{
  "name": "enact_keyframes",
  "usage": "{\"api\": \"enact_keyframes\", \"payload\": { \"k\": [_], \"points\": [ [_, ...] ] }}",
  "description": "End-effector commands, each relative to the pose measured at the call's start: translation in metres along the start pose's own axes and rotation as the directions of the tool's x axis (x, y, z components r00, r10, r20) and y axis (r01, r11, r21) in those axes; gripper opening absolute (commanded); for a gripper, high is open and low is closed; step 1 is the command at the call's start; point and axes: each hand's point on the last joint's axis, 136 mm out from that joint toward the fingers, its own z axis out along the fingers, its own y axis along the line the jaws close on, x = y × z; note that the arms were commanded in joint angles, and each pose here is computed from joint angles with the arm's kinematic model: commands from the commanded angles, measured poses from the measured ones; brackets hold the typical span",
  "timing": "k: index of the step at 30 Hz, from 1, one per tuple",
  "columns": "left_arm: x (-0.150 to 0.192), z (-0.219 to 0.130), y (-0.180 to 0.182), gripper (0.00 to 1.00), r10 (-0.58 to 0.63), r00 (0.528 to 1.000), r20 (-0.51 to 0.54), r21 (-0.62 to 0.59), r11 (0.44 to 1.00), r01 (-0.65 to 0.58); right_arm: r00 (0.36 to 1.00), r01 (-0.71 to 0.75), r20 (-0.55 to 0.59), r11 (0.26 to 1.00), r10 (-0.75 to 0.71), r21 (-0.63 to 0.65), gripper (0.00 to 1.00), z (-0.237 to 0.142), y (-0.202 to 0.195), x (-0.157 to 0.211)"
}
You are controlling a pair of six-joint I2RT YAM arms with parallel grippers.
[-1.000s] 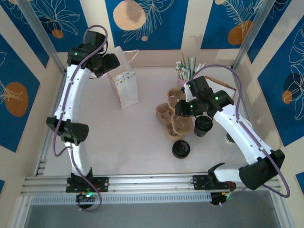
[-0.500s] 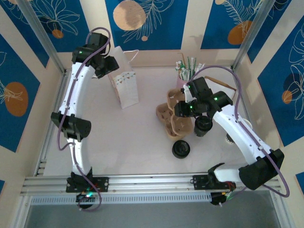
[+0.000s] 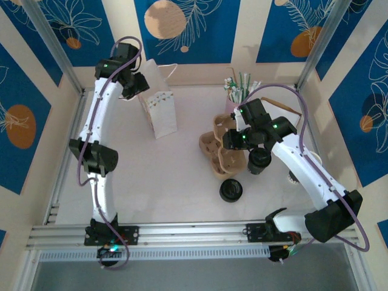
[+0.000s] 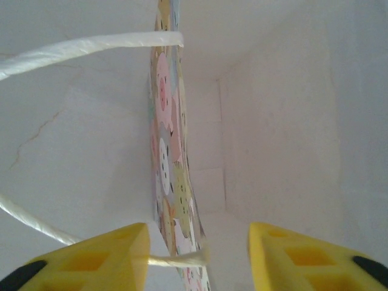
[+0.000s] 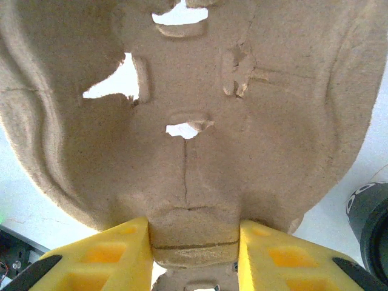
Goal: Pack the takeout coffee
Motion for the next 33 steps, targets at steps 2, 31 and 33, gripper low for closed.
{"api": "enact_keyframes", "payload": {
  "k": [2, 31, 33],
  "points": [
    [-0.006, 0.006, 0.003, 0.36, -0.007, 1.0, 0.007, -0.011, 1.0, 0.007, 1.0, -0.012, 0.011, 1.0, 0.012, -0.026, 0.37, -0.005, 0.003, 0.002],
    [0.072, -0.093, -0.022, 0.0, 0.224, 0.97, 0.099, 0.148, 0.96, -0.237, 0.961, 0.098, 0.272, 0.874, 0.041, -0.476, 0.37, -0.126, 0.111, -0.022],
    [0.085, -0.103, -0.026, 0.0, 0.235, 0.965, 0.116, 0.174, 0.952, -0.253, 0.959, 0.085, 0.276, 0.858, 0.068, -0.506, 0.37, -0.133, 0.119, -0.025]
  ]
}}
